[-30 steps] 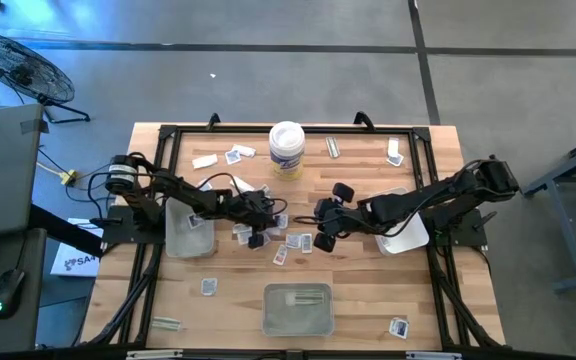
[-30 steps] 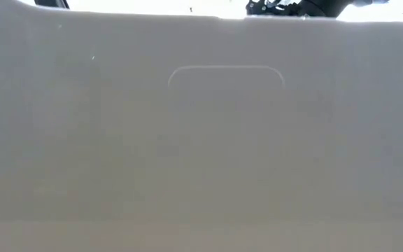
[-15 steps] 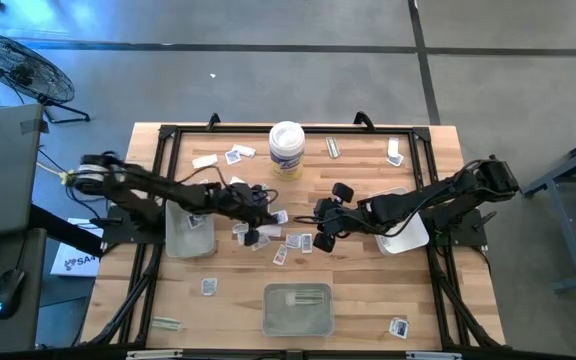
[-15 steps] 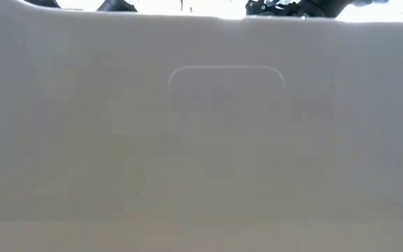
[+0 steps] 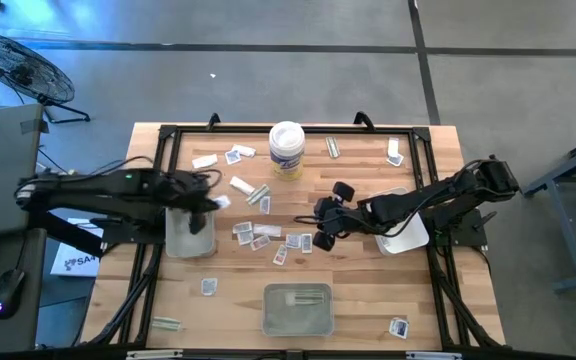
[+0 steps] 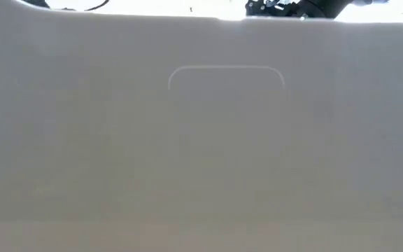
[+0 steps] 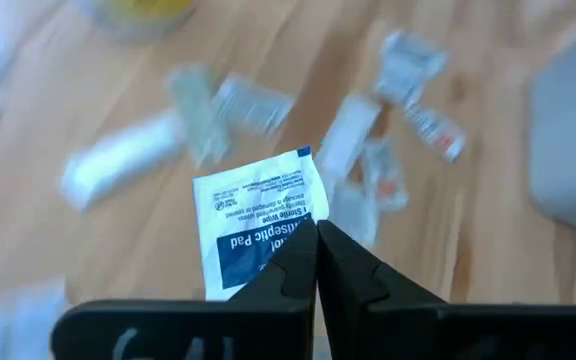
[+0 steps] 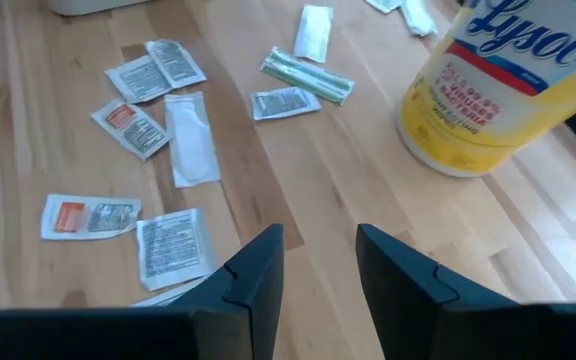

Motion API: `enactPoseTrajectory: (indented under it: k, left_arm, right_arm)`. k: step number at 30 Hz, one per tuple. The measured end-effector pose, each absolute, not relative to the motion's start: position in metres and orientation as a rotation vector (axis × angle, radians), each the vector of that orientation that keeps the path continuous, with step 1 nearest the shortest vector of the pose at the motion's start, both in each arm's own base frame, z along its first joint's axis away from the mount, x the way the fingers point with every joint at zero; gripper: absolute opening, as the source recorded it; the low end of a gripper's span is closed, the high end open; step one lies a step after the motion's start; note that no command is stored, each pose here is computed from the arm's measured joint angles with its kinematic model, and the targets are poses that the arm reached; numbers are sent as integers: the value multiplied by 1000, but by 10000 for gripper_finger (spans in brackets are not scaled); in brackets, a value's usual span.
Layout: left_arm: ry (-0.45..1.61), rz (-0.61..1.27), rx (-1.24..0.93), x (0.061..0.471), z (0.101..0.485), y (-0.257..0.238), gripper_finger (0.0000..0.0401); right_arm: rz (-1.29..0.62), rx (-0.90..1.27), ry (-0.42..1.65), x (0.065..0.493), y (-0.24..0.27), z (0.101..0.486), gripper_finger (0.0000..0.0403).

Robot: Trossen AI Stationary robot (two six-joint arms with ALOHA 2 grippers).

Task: Pick & Place First Aid Supplies
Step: Put the blue alcohol pad into the top gray bin

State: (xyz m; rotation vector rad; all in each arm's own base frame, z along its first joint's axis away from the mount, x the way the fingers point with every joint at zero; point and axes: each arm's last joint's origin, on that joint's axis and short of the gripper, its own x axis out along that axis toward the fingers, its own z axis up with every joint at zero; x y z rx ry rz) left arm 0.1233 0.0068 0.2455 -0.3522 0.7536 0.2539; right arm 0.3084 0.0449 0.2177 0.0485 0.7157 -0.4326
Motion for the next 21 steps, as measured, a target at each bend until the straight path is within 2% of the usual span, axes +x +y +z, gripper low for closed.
enactPoseTrajectory:
  k: [4,10,14,21]
  left_arm:
    - [867,350,-477,101,239,6,1]
    - [1096,413,-535,97,225,5,1]
    - [1203,464,-512,107,211,6,1]
    - [1254,522,-515,137,186,8,1]
  right_arm:
    - [-445,43,711,308,45,218,122]
    - [-427,66,684,311,45,220,122]
    - [-413,83,658,313,46,222,122]
    - [-404,113,644,314,47,223,122]
